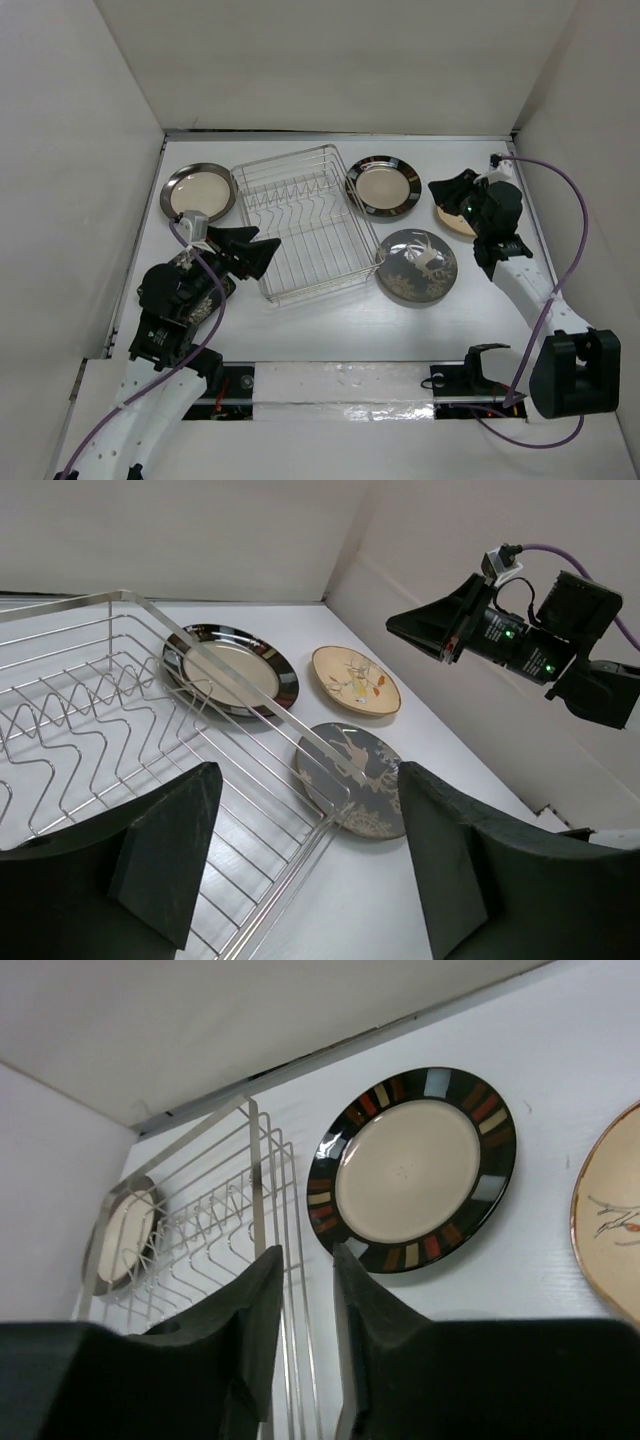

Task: Load the plates into the dish rack

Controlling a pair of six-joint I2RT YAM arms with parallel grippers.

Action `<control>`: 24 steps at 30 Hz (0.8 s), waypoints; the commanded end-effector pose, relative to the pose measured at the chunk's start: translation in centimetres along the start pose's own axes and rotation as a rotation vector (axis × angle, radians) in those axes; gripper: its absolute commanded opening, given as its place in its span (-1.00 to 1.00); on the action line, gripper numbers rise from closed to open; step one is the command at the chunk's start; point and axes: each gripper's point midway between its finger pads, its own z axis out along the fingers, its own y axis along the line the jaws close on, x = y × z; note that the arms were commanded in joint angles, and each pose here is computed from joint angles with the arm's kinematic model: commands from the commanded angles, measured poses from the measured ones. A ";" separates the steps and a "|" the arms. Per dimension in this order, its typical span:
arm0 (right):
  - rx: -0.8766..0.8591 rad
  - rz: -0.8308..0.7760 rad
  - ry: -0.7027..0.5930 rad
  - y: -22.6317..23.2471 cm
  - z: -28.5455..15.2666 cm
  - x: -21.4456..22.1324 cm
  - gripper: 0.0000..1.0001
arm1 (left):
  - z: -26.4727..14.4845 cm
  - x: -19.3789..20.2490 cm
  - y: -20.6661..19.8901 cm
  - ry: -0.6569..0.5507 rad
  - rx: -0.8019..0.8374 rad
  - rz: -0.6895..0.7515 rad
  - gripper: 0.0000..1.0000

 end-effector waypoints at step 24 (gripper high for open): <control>0.336 0.070 0.115 -10.3 8.6 5.4 0.33 | 0.3 -0.4 1.8 -0.003 -0.083 0.096 -0.74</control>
